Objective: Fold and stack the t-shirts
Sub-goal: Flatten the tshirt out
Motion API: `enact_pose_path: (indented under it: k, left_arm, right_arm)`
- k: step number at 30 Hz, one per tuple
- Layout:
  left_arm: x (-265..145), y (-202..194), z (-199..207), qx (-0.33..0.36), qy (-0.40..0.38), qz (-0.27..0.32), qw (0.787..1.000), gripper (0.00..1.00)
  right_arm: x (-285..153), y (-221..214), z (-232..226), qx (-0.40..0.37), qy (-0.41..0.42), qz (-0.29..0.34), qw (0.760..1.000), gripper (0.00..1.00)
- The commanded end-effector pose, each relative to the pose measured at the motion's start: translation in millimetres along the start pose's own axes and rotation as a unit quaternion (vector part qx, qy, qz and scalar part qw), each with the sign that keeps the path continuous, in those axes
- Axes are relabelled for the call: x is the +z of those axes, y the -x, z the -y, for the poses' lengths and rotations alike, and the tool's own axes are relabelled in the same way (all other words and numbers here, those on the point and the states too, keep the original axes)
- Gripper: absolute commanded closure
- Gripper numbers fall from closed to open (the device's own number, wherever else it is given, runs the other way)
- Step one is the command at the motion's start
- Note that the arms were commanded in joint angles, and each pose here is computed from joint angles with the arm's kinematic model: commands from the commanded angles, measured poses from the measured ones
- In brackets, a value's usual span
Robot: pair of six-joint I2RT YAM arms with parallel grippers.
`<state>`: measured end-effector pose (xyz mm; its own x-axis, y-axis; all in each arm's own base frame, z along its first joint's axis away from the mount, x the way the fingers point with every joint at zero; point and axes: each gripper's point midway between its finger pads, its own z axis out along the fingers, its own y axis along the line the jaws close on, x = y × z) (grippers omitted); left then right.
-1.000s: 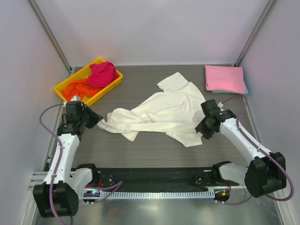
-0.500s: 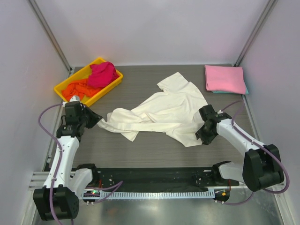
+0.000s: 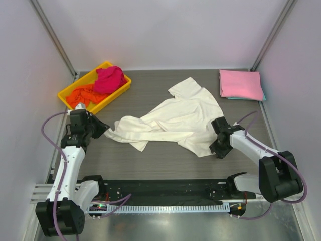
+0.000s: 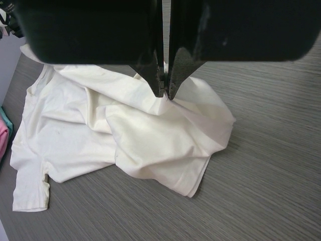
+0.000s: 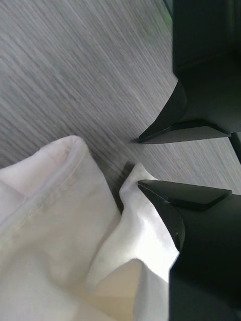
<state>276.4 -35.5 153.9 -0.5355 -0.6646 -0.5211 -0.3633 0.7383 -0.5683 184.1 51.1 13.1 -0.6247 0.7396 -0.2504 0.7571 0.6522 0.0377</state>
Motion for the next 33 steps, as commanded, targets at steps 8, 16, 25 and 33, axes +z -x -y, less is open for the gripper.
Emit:
enact_pose_path:
  k: [8, 16, 25, 33]
  left_arm:
    - [0.2, 4.7, 1.0, 0.001, -0.006, 0.013, 1.0, 1.0]
    - [-1.0, 7.0, 1.5, 0.0, -0.005, 0.018, 1.0, 1.0]
    - [-5.7, 6.8, 6.1, -0.001, -0.013, 0.017, 1.0, 1.0]
    - [-14.5, 15.6, 20.9, -0.007, -0.036, 0.026, 0.999, 1.0]
  right_arm:
    - [13.7, 11.2, -3.8, 0.008, -0.004, 0.036, 0.999, 0.61]
    - [16.1, 17.6, -5.4, -0.009, 0.002, 0.054, 0.999, 0.96]
    - [-27.3, 35.6, -11.7, 0.012, 0.056, 0.093, 0.994, 0.99]
    - [-78.9, 63.8, -40.7, 0.002, 0.126, 0.135, 0.983, 0.99]
